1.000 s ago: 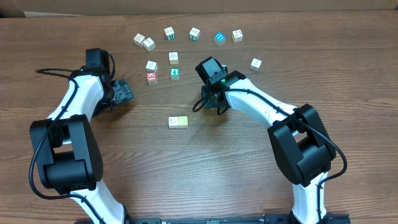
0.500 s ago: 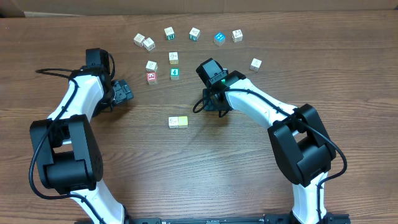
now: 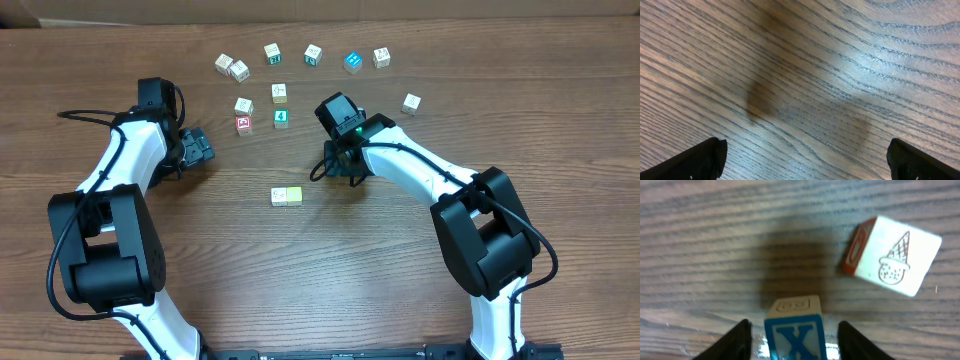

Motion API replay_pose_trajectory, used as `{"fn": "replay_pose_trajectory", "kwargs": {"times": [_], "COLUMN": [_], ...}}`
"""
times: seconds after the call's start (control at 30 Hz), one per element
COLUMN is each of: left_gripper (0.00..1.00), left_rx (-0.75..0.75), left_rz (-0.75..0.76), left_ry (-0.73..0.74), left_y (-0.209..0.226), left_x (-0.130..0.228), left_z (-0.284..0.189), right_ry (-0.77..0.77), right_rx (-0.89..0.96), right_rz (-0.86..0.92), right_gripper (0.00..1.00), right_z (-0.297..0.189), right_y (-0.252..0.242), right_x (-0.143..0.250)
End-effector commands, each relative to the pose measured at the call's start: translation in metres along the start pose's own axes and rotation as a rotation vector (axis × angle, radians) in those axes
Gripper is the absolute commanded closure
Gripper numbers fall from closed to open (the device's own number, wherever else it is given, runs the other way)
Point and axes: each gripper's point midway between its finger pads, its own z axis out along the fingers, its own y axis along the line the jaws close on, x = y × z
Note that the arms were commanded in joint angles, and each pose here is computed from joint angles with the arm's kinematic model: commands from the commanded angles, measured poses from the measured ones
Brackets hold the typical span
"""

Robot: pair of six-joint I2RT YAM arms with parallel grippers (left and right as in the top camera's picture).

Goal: Form a horizontal line

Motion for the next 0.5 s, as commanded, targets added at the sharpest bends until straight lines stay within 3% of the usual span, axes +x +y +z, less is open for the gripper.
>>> {"fn": "replay_pose_trajectory", "kwargs": {"times": [0.0,0.23,0.47], "left_gripper": [0.01,0.01,0.01], "left_rx": [-0.012,-0.012,-0.012], "left_rz": [0.029,0.029,0.029], "left_ry": [-0.001,-0.002,-0.001], "left_y": [0.001,0.001,0.001], "left_x": [0.000,0.000,0.000], "left_z": [0.001,0.001,0.001], "right_ry": [-0.021,-0.011,-0.009], "right_rx": [0.014,0.019,0.015], "right_rz": [0.000,-0.002,-0.001], "right_gripper": [0.55,0.76,0.76], "right_z": [0.001,0.001,-0.015], "right_y": [-0.003,-0.004,-0.003], "right_x": [-0.004,-0.001,-0.005]}}
